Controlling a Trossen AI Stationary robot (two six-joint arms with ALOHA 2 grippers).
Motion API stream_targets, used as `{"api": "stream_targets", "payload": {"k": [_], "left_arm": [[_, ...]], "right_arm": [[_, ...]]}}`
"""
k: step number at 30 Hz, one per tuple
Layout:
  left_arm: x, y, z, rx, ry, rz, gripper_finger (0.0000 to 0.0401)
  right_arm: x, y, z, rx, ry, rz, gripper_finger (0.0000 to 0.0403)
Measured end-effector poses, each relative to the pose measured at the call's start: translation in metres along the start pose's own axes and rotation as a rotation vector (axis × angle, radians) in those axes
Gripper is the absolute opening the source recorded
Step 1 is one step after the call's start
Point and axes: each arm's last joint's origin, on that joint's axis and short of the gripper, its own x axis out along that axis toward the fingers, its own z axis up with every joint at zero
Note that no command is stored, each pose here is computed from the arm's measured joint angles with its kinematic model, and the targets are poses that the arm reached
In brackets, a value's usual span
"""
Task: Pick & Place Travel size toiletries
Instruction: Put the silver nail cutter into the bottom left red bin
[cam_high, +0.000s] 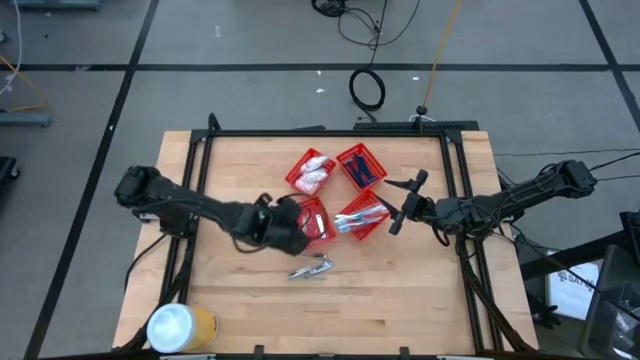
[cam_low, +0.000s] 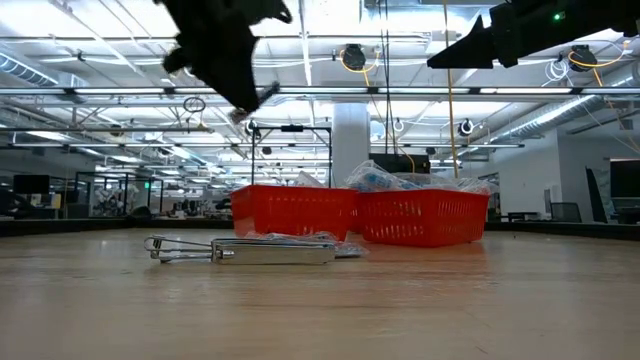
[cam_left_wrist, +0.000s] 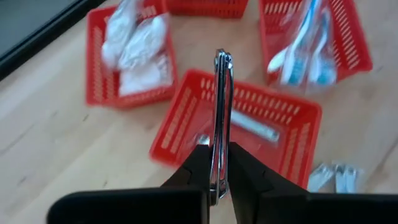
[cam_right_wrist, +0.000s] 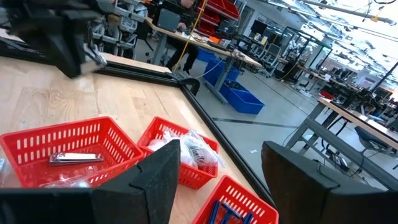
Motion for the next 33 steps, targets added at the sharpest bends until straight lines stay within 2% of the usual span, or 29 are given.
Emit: {"api": "stream_targets", "payload": {"k": [3, 7, 13, 23, 33], "left_arm": [[0.013, 0.000, 0.010, 0.018, -0.006, -0.033, 0.0010], [0.029, 0.000, 0.016, 0.037, 0.024, -0.067, 0.0012], [0.046, 0.000, 0.016, 0.022, 0.063, -0.056, 0.0048], [0.068, -0.013, 0.007, 0.050, 0.151, -0.133, 0.0028], [0.075, -0.015, 0.002, 0.061, 0.185, -0.118, 0.0082]], "right_arm": [[0.000, 0.000, 0.000, -0.005, 0.004, 0.000, 0.0212], [0.000, 0.000, -0.001, -0.010, 0.011, -0.001, 0.0212], [0.000, 0.000, -0.001, -0.012, 0.012, -0.001, 0.0212], [0.000, 0.000, -0.001, -0.009, 0.010, -0.002, 0.0212], [0.000, 0.000, -0.001, -0.006, 0.010, -0.003, 0.0212]]}}
